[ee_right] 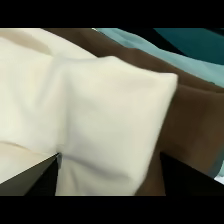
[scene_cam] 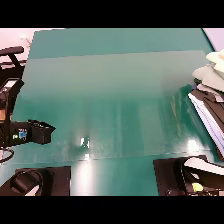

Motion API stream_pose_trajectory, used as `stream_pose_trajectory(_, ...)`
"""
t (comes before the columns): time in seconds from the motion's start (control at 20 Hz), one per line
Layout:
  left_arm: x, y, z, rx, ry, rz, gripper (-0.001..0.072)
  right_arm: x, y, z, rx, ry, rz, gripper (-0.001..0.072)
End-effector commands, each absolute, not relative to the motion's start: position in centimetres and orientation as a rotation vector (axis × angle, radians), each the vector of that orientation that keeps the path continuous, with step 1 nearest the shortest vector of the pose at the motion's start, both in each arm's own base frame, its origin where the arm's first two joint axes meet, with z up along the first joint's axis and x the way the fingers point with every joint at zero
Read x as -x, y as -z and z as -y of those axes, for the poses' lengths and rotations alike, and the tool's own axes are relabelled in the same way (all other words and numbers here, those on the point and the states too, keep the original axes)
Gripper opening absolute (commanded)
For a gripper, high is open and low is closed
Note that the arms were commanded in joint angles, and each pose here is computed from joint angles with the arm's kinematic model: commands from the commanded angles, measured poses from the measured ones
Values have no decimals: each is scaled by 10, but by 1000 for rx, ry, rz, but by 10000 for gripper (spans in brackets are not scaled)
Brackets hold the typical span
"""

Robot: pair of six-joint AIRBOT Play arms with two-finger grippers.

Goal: Fold the shirts.

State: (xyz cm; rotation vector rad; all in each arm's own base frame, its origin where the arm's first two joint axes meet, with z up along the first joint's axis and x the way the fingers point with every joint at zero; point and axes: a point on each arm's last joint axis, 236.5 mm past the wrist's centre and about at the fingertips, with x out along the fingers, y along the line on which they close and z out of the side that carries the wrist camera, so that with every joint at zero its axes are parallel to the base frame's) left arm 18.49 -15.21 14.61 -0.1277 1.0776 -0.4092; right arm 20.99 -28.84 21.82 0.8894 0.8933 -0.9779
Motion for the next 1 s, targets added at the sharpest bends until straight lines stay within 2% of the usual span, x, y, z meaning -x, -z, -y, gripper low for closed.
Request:
stream_pose_trajectory(0.0,-183,-147,155,137,422,-1083,26,-194,-221,291,-846,1053,-929,718)
stream_pose_trajectory(0.2,-184,-152,164,165,455,-1063,25,-206,-326,304,-688,1044,-574,718)
stream_pose_trajectory(0.3,-184,-155,170,179,481,-1053,26,-217,-359,289,-652,965,-458,718)
stream_pose_trajectory(0.45,-188,-163,179,188,523,-1014,26,-279,-388,220,-615,595,-346,704)
stream_pose_trajectory(0.5,-189,-166,184,198,543,-999,27,-302,-394,181,-606,420,-341,572)
stream_pose_trajectory(0.55,-190,-170,188,208,564,-982,26,-323,-400,133,-596,222,-352,325)
stream_pose_trajectory(0.6,-193,-176,194,228,581,-955,26,-339,-403,80,-576,12,-375,194)
stream_pose_trajectory(0.7,-204,-192,204,279,608,-878,26,-356,-390,-2,-581,-245,-472,44)
stream_pose_trajectory(0.75,-209,-200,208,302,620,-843,26,-362,-375,-39,-562,-346,-547,20)
stream_pose_trajectory(0.95,-210,-212,218,356,656,-808,25,-357,-310,-170,-480,-690,-832,20)
